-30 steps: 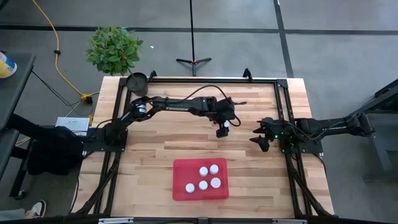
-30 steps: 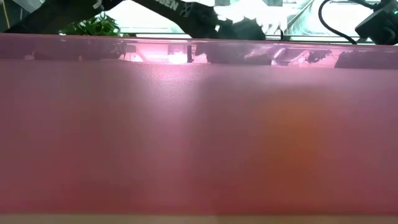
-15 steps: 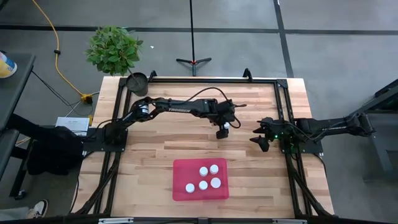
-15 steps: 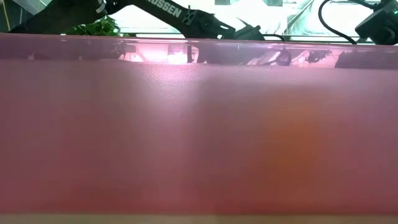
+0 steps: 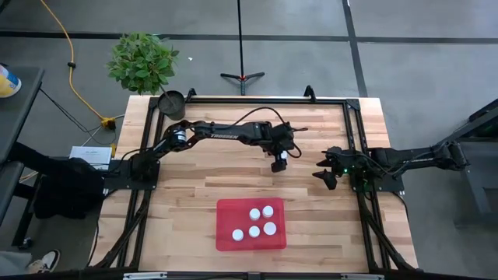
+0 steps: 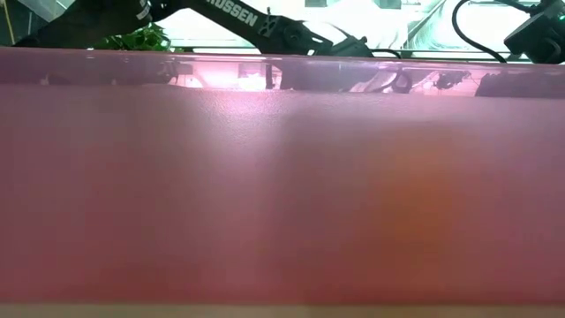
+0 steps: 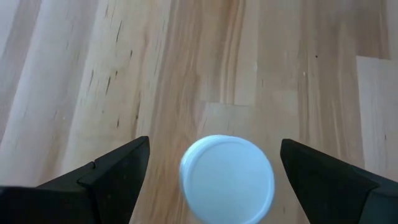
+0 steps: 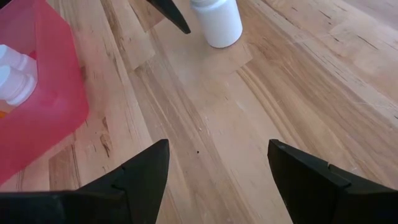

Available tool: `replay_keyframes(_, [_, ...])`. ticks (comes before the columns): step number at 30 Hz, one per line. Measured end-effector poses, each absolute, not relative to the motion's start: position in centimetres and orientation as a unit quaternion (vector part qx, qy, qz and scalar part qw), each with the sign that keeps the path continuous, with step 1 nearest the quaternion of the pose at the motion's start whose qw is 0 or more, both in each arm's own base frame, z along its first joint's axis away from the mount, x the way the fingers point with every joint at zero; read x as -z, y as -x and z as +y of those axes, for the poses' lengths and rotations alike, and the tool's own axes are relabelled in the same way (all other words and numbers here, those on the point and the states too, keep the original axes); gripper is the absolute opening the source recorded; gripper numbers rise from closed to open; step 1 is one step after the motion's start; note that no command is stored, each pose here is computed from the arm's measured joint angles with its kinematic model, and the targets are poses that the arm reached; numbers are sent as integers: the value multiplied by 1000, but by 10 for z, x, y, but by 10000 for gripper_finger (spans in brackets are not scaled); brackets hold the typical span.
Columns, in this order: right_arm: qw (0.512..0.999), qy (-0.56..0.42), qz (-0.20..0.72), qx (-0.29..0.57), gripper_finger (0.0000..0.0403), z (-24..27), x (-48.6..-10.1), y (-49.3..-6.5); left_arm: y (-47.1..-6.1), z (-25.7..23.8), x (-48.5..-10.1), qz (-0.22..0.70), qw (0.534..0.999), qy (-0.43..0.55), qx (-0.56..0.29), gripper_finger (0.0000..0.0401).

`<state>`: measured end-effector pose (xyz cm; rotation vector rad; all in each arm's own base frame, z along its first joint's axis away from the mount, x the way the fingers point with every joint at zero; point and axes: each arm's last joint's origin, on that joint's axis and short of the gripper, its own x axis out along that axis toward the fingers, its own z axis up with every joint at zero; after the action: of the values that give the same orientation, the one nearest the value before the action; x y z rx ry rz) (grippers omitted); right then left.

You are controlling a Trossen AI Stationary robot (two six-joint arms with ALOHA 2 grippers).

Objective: Pick and place pill bottles into a basket
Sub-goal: Put the white pill bottle into the pink bin

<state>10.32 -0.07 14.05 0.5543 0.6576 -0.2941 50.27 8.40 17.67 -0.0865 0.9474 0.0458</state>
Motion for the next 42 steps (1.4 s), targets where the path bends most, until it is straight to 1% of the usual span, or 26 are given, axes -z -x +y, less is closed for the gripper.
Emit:
replay_keyframes(9, [899, -268, 318, 142, 264, -1, -141, -103, -503, 83, -175, 457, 888, 46, -14, 393])
replay_keyframes(12, [899, -267, 318, 142, 264, -1, -141, -103, -502, 83, -170, 467, 882, 58, -11, 381])
replay_keyframes(16, [899, -267, 318, 142, 264, -1, -141, -103, -504, 82, -171, 460, 886, 63, -5, 348])
replay_keyframes(25, [899, -265, 318, 143, 263, -1, -140, -103, -504, 83, -172, 455, 888, 60, -12, 242])
replay_keyframes(28, [899, -265, 318, 143, 263, -1, -140, -103, -505, 83, -172, 454, 889, 59, -12, 213])
replay_keyframes(42, [899, -265, 319, 143, 263, -1, -140, -103, -504, 87, -175, 450, 891, 54, -30, 209])
